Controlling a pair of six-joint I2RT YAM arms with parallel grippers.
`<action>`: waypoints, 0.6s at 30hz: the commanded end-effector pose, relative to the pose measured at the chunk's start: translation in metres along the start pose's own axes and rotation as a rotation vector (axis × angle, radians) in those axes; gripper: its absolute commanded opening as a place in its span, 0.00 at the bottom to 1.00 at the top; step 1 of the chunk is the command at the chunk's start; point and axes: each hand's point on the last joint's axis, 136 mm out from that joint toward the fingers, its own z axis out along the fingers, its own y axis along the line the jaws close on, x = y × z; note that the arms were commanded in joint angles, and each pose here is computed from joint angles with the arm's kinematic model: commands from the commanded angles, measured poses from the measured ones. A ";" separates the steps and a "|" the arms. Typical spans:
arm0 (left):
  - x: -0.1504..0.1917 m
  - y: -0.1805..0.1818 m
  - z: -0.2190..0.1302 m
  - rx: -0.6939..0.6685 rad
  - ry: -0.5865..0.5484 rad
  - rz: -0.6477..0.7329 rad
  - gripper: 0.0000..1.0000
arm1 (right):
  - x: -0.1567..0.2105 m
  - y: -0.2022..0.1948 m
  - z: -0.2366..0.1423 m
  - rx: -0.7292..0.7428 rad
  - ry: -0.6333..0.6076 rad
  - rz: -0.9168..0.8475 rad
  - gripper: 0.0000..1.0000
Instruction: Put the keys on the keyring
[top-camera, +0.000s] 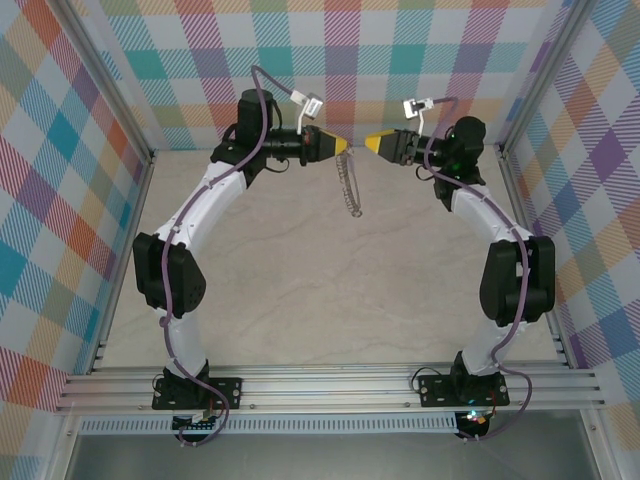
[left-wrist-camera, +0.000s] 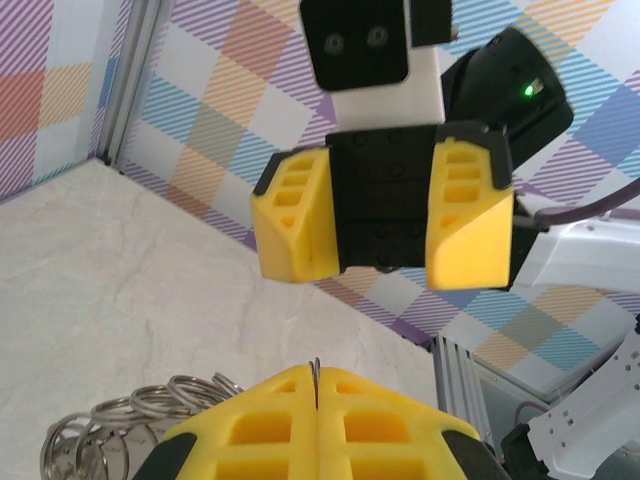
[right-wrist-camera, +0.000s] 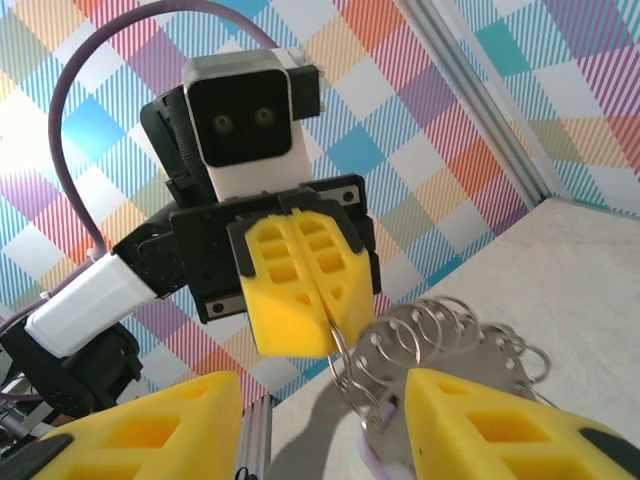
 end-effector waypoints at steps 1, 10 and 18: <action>-0.028 -0.032 -0.010 0.037 -0.074 0.083 0.00 | 0.000 0.017 0.000 -0.036 -0.018 -0.045 0.48; -0.034 -0.043 -0.010 0.065 -0.091 0.093 0.00 | 0.004 0.011 0.000 -0.063 -0.042 -0.015 0.51; -0.033 -0.049 -0.008 0.082 -0.085 0.099 0.00 | -0.007 0.004 0.004 -0.125 -0.076 0.028 0.45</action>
